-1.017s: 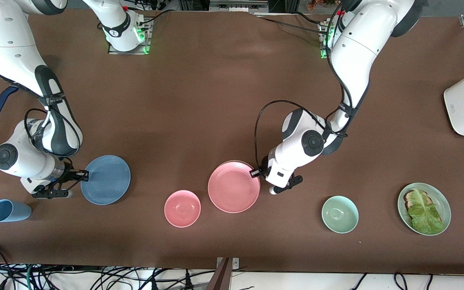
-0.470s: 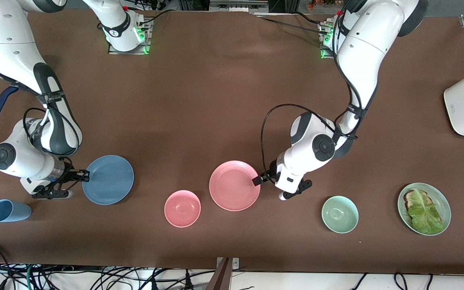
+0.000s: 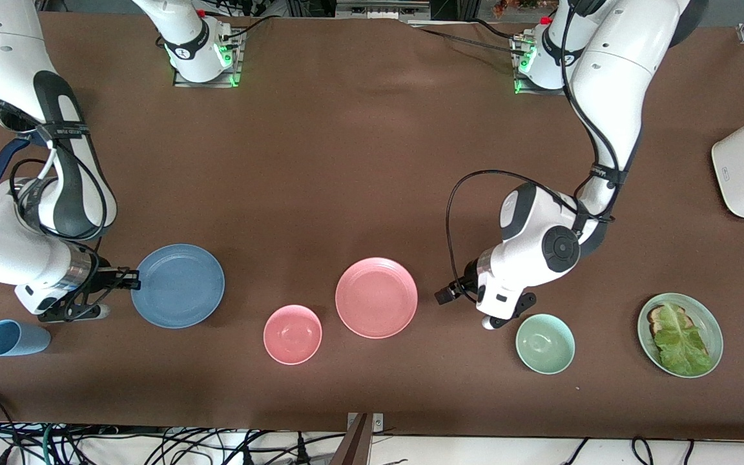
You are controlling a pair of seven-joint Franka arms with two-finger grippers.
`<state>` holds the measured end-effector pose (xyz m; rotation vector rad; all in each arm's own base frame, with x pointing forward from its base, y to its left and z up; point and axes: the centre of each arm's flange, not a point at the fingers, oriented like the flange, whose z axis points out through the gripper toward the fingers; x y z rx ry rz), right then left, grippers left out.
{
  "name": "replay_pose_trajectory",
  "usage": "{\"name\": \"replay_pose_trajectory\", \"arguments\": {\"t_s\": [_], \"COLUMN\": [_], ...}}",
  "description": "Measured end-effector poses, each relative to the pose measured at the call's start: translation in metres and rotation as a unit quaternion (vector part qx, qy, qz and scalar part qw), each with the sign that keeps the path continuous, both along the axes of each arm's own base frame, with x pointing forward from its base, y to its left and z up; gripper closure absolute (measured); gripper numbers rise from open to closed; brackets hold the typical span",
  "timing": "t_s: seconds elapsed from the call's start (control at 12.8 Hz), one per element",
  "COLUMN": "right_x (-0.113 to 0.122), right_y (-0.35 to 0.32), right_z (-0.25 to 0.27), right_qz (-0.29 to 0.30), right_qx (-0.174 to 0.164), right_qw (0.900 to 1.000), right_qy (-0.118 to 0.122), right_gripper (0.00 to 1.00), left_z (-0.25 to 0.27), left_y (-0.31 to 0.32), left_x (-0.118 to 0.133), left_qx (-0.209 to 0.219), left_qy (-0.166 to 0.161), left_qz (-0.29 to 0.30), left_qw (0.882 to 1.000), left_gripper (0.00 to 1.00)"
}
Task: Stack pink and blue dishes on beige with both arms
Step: 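Grasp the blue plate rim with the right gripper while the left gripper withdraws, then carry the blue plate onto the pink plate with the right gripper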
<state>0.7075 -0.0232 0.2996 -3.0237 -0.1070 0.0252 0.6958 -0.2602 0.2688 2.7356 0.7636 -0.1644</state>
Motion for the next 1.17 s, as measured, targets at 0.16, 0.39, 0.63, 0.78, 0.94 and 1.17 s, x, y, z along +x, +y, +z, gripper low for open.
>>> {"name": "replay_pose_trajectory", "arguments": {"t_s": [0.16,0.39,0.63,0.78,0.94,1.17], "right_x": [0.003,0.002,0.002,-0.004,-0.016,-0.036], "right_y": [0.011,0.042,0.09,0.14,0.199,0.277], "right_z": [0.023,0.04,0.051,0.052,0.052,0.045], "right_qz": [0.007,0.019,0.008,-0.017,-0.033,-0.055], "right_qx": [0.008,0.022,0.038,0.041,0.037,0.027], "right_qw": [1.0,0.999,0.999,0.999,0.999,0.998], "right_qy": [-0.007,-0.015,-0.016,-0.006,0.002,-0.002], "right_gripper": [0.95,0.95,0.95,0.95,0.95,0.95], "left_z": [0.012,0.021,0.018,0.022,0.036,0.072], "left_y": [0.028,0.072,0.133,0.174,0.206,0.246], "left_x": [0.004,0.007,0.009,0.007,0.002,-0.009], "left_qx": [0.014,0.031,0.04,0.036,0.028,0.021], "left_qy": [0.015,0.028,0.051,0.064,0.078,0.087], "left_qz": [-0.003,-0.036,-0.084,-0.114,-0.136,-0.158], "left_qw": [1.0,0.998,0.994,0.991,0.987,0.983], "left_gripper": [0.0,0.0,0.0,0.0,0.0,0.0]}}
